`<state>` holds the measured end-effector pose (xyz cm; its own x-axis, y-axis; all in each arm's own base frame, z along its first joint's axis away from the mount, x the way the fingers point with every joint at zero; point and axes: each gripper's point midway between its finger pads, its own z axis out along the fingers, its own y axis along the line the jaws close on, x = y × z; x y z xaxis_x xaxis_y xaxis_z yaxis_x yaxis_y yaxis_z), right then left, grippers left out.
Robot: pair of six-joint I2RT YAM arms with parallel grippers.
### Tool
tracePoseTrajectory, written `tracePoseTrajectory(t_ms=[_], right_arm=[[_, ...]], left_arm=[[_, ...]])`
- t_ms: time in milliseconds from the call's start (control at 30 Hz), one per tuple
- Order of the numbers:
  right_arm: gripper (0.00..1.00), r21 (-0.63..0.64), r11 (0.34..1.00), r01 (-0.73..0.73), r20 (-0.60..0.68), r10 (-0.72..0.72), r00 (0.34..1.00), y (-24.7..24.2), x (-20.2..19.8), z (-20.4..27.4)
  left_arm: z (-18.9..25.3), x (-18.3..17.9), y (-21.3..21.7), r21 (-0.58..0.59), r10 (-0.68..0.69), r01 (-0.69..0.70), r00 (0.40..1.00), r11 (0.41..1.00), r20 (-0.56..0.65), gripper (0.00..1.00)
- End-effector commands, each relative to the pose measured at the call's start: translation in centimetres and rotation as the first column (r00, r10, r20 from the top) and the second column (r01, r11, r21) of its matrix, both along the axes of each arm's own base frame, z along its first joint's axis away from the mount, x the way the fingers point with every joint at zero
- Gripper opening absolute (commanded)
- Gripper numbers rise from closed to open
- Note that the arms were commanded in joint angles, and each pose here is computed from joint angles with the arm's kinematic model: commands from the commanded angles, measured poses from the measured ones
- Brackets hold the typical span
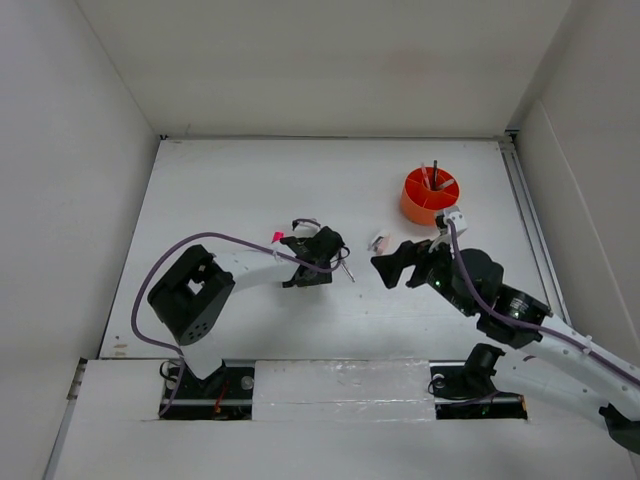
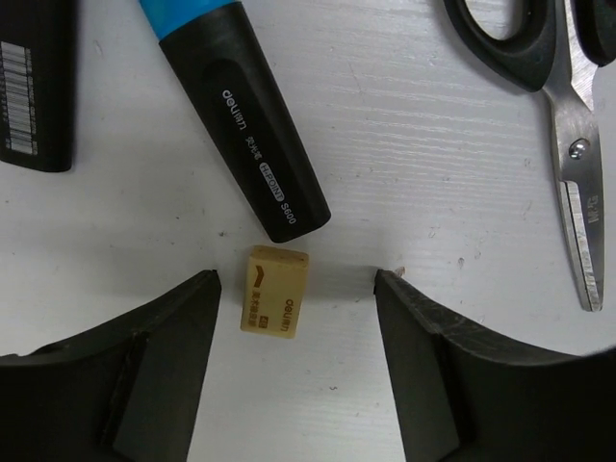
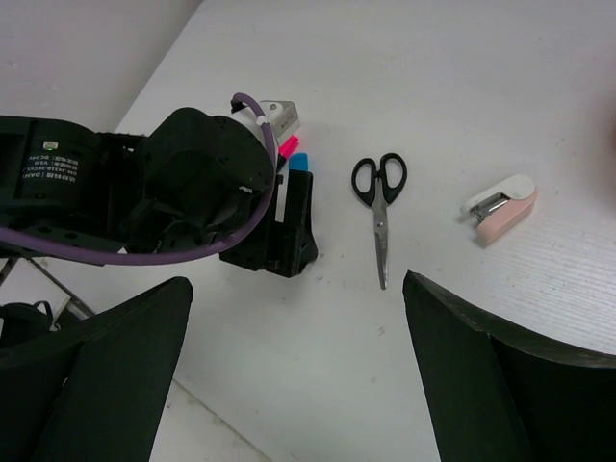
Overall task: Sort the stationery into containers
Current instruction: Pick up the stationery from the center of the board.
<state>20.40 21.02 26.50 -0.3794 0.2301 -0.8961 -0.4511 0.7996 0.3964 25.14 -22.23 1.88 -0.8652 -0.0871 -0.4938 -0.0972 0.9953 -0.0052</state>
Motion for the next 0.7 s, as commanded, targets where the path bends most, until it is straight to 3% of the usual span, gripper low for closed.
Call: tracePoseTrajectory(t_ms=[0, 367, 533, 567, 667], right_arm=[[0.96, 0.042, 0.999, -0.012, 0.006, 0.012, 1.0, 0.2, -0.5, 0.6], [0.95, 0.055, 0.998, -0.02, 0.006, 0.019, 1.0, 0.0, -1.1, 0.9], [0.94, 0.063, 0.998, -0.018, 0.001, 0.018, 1.0, 0.0, -1.1, 0.9], [0.94, 0.063, 0.998, -0.018, 0.001, 0.018, 1.0, 0.0, -1.1, 0.9], [0.94, 0.064, 0.997, -0.036, 0.0, 0.036, 0.999, 0.3, -1.4, 0.9]], left_arm=[[-0.5, -0.5, 0.7, 0.041, -0.017, 0.018, 0.999, 0.999, -0.032, 0.59], [-1.6, -0.6, 1.1, 0.068, -0.013, 0.016, 0.999, 0.998, -0.045, 0.46], [-2.1, -0.9, 1.4, 0.077, -0.005, 0.009, 0.998, 0.997, -0.056, 0.23], [-2.1, -0.9, 1.4, 0.077, -0.005, 0.009, 0.998, 0.997, -0.056, 0.14], [-2.1, -1.0, 1.3, 0.059, 0.0, 0.003, 0.998, 0.998, -0.057, 0.04]])
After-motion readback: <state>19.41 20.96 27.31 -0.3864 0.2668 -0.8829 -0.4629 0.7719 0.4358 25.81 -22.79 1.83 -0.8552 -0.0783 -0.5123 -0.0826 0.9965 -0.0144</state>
